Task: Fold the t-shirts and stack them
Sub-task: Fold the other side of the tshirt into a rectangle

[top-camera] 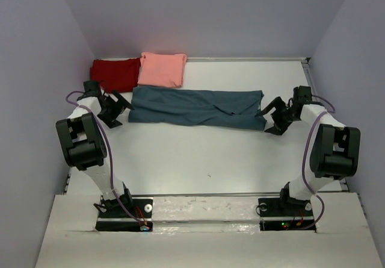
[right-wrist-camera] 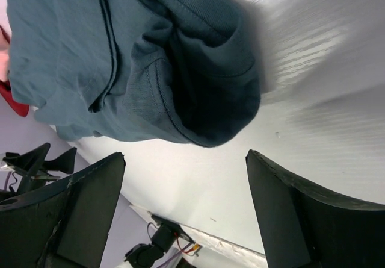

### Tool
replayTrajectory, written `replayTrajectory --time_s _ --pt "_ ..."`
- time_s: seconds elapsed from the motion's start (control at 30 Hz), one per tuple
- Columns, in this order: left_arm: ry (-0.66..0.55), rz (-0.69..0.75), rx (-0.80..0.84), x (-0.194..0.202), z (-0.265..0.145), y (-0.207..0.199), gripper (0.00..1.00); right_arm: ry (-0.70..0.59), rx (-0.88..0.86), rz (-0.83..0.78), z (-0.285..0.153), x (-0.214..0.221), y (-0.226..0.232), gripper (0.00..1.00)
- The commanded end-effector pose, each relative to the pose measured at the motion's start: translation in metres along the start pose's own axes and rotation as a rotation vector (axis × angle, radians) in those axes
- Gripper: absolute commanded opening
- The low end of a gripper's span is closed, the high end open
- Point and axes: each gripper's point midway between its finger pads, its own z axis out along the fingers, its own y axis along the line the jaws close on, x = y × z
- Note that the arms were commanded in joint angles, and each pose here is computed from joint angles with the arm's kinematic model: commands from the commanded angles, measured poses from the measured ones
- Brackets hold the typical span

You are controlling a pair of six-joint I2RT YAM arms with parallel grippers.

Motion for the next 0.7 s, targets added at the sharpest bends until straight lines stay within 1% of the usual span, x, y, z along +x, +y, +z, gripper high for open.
replayTrajectory --time_s 0.0,0.07,0.2,0.3,0.33,0.37,0.43,0.67 --pt "-0.022 0.028 0.031 -0.014 -0.005 -0.013 0.99 -0.135 -0.003 -0.099 -0.029 -0.024 0.008 0.87" --pt "-0.02 0.03 0.032 -0.015 -0.002 -0.012 0.99 -0.182 0.002 -0.18 -0.038 -0.032 0.012 0.88" --pt "-0.024 0.033 0.042 -0.019 0.007 -0.012 0.99 -0.222 -0.013 -0.251 -0.04 -0.036 0.013 0.89" --pt "-0.017 0.026 0.055 -0.018 0.012 -0.013 0.98 -0.199 -0.027 -0.24 -0.03 -0.031 0.007 0.86" --pt "-0.016 0.025 0.059 -0.018 0.013 -0.013 0.98 -0.19 -0.035 -0.226 -0.027 -0.029 0.006 0.83" --pt "-0.015 0.025 0.06 -0.019 0.013 -0.014 0.98 -0.162 -0.047 -0.213 -0.021 -0.022 0.001 0.81" --pt "-0.017 0.027 0.061 -0.02 0.013 -0.014 0.98 -0.155 -0.086 -0.208 -0.016 -0.02 0.003 0.78" --pt "-0.013 0.031 0.062 -0.022 0.015 -0.015 0.97 -0.118 -0.183 -0.251 0.003 -0.009 -0.001 0.74"
